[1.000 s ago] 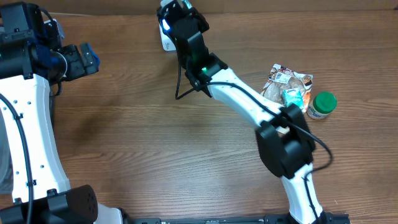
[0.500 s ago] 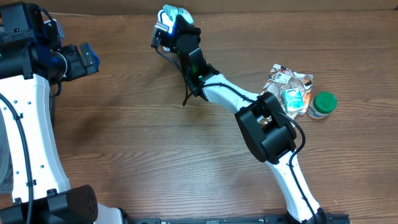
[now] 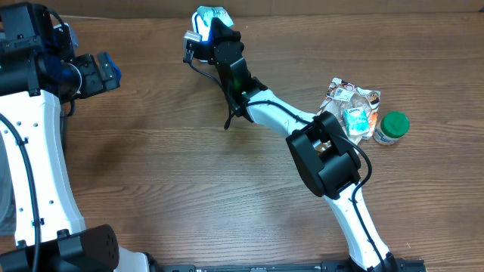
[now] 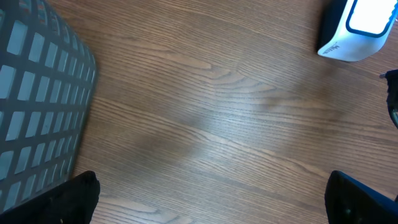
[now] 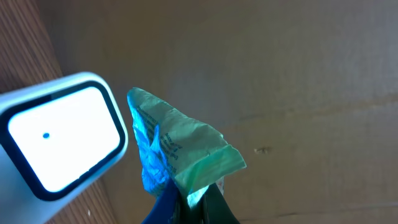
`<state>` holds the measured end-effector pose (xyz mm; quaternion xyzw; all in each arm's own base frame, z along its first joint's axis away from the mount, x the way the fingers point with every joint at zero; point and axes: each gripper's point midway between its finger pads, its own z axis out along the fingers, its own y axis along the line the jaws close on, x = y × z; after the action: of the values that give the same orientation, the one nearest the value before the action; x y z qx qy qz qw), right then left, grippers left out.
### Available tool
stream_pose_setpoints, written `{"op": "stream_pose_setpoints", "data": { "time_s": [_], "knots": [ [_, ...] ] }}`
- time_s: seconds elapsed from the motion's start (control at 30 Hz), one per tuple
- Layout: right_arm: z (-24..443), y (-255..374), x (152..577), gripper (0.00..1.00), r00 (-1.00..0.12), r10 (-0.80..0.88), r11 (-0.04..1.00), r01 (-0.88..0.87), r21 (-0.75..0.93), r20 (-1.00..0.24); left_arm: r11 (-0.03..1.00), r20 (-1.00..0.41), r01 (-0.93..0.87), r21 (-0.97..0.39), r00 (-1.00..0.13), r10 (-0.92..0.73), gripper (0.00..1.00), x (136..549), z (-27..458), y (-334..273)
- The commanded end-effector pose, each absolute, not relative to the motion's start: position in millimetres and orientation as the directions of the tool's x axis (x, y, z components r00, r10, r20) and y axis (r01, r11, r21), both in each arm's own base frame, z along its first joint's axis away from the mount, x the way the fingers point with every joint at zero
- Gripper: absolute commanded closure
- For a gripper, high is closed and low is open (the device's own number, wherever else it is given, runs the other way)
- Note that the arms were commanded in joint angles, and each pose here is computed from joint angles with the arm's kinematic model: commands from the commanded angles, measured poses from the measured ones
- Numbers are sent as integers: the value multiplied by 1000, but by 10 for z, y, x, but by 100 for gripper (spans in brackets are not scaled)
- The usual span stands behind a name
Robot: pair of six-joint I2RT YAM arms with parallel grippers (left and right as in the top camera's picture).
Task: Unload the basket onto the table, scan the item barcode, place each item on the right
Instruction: 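Hold the wipe pack barcode in front of the white scanner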
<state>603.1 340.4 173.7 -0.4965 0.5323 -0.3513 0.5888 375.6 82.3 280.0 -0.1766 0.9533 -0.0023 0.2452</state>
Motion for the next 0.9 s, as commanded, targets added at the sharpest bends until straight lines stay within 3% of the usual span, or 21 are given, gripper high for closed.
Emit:
{"op": "stream_pose_setpoints", "data": {
  "time_s": [0.0, 0.63, 0.87],
  "knots": [
    [1928, 3245, 6126, 96, 159, -952, 255, -64, -965, -262, 947, -491, -311, -83, -814, -310, 0, 3766, 2888, 809],
    [1931, 3443, 6033, 96, 208, -942, 252, -77, -965, -262, 947, -491, -310, -83, -814, -310, 0, 3767, 2888, 806],
    [2132, 3513, 5947, 96, 212, -938, 268, -52, -962, -273, 947, -491, -310, -83, -814, -310, 0, 3767, 2888, 806]
  ]
}}
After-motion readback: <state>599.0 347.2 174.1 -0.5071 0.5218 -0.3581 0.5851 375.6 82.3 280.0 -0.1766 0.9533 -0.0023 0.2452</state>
